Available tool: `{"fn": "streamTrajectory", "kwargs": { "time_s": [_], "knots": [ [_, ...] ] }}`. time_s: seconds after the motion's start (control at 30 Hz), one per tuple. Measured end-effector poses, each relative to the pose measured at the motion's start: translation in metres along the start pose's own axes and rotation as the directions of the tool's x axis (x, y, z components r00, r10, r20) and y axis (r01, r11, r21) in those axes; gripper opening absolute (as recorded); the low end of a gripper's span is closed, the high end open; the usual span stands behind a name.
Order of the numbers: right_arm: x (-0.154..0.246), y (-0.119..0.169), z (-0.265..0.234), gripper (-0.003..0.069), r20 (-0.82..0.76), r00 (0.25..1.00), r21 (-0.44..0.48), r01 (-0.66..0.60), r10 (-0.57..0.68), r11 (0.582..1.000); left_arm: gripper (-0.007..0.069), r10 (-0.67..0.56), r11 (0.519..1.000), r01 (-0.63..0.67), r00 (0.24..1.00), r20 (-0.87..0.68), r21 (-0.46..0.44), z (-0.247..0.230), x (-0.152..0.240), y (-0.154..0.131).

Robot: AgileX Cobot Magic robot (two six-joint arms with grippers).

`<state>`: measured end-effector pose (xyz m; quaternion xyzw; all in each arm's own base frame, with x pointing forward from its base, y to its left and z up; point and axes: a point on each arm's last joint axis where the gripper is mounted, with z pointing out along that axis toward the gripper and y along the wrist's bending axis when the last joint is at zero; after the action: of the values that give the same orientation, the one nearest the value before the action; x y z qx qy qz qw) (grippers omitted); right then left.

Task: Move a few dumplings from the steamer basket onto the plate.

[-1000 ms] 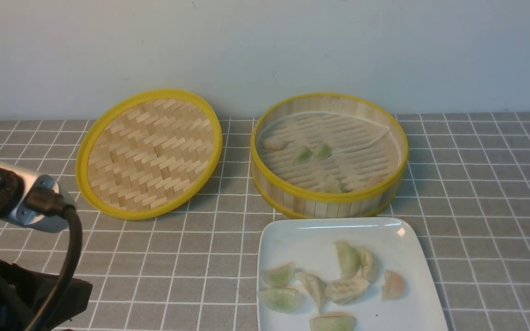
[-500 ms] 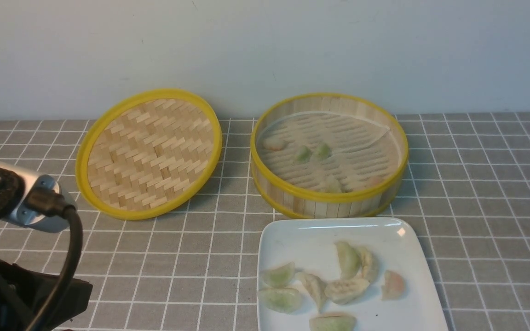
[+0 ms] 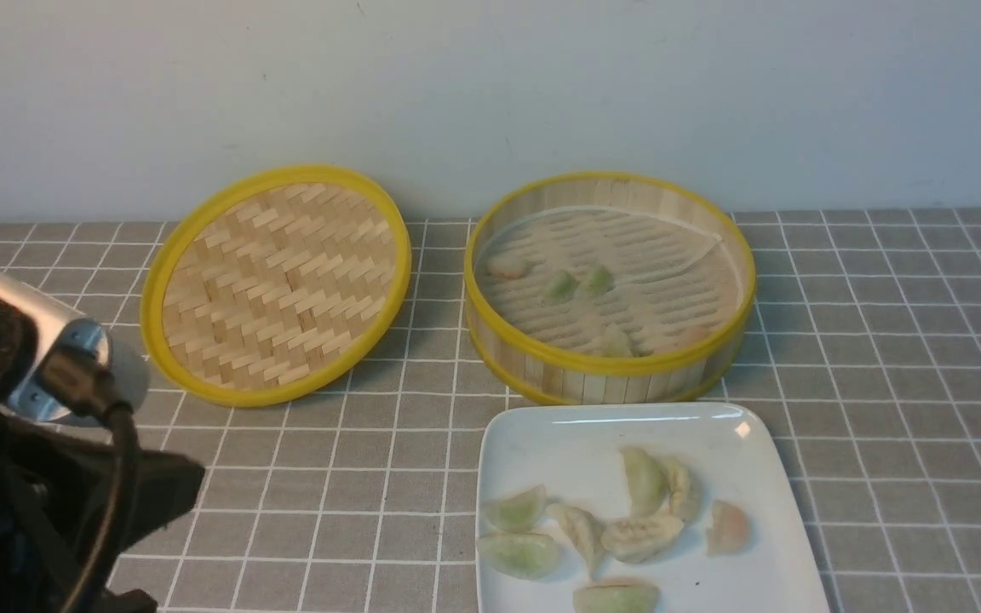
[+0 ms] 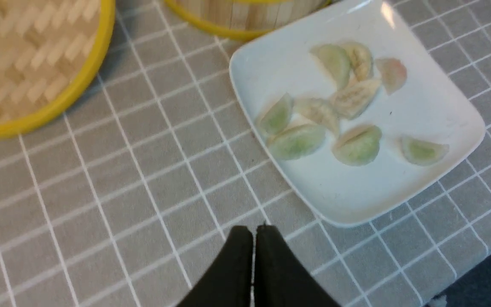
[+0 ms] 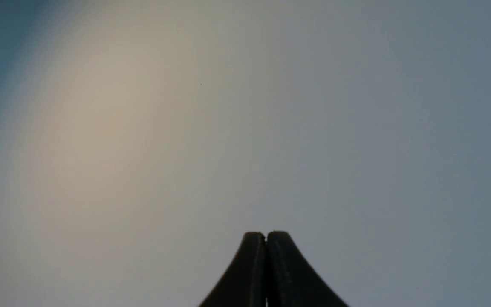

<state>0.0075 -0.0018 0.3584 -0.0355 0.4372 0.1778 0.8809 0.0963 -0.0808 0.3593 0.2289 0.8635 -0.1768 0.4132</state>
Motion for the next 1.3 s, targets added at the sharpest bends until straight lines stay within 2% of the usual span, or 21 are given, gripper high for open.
{"fn": "streamTrajectory", "kwargs": {
  "time_s": [0.03, 0.2, 0.33, 0.4, 0.47, 0.67, 0.83, 1.2, 1.3],
  "knots": [
    [0.0, 0.0, 0.0, -0.0014, 0.0, 1.0, 0.0, 0.0, 0.0, 1.0, -0.0005, 0.045, 0.999, -0.046, 0.996, 0.082, 0.004, -0.005, -0.003, 0.002],
    [0.0, 0.0, 0.0, -0.0014, 0.0, 1.0, 0.0, 0.0, 0.0, 1.0, -0.0005, 0.067, 0.997, -0.056, 0.962, 0.266, -0.049, -0.017, 0.002, 0.013],
    [0.0, 0.0, 0.0, -0.0014, 0.0, 1.0, 0.0, 0.0, 0.0, 1.0, -0.0005, 0.038, 0.985, 0.038, 0.904, 0.425, -0.17, -0.018, 0.036, 0.031],
    [0.0, 0.0, 0.0, -0.0014, 0.0, 1.0, 0.0, 0.0, 0.0, 1.0, -0.0005, 0.032, 0.976, 0.068, 0.895, 0.444, -0.208, -0.014, 0.049, 0.036],
    [0.0, 0.0, 0.0, -0.0014, 0.0, 1.0, 0.0, 0.0, 0.0, 1.0, -0.0005, 0.031, 0.948, 0.128, 0.876, 0.482, -0.293, -0.008, 0.082, 0.044],
    [0.0, 0.0, 0.0, -0.0014, 0.0, 1.0, 0.0, 0.0, 0.0, 1.0, -0.0005, 0.009, 0.886, 0.222, 0.87, 0.493, -0.408, 0.016, 0.148, 0.054],
    [0.0, 0.0, 0.0, -0.0014, 0.0, 1.0, 0.0, 0.0, 0.0, 1.0, -0.0005, -0.028, 0.843, 0.264, 0.892, 0.452, -0.468, 0.038, 0.182, 0.062],
    [0.0, 0.0, 0.0, -0.0014, 0.0, 1.0, 0.0, 0.0, 0.0, 1.0, -0.0005, -0.064, 0.839, 0.264, 0.916, 0.396, -0.476, 0.046, 0.193, 0.063],
    [0.0, 0.0, 0.0, -0.0014, 0.0, 1.0, 0.0, 0.0, 0.0, 1.0, -0.0005, -0.059, 0.85, 0.252, 0.918, 0.392, -0.462, 0.046, 0.192, 0.062]
  ]
}}
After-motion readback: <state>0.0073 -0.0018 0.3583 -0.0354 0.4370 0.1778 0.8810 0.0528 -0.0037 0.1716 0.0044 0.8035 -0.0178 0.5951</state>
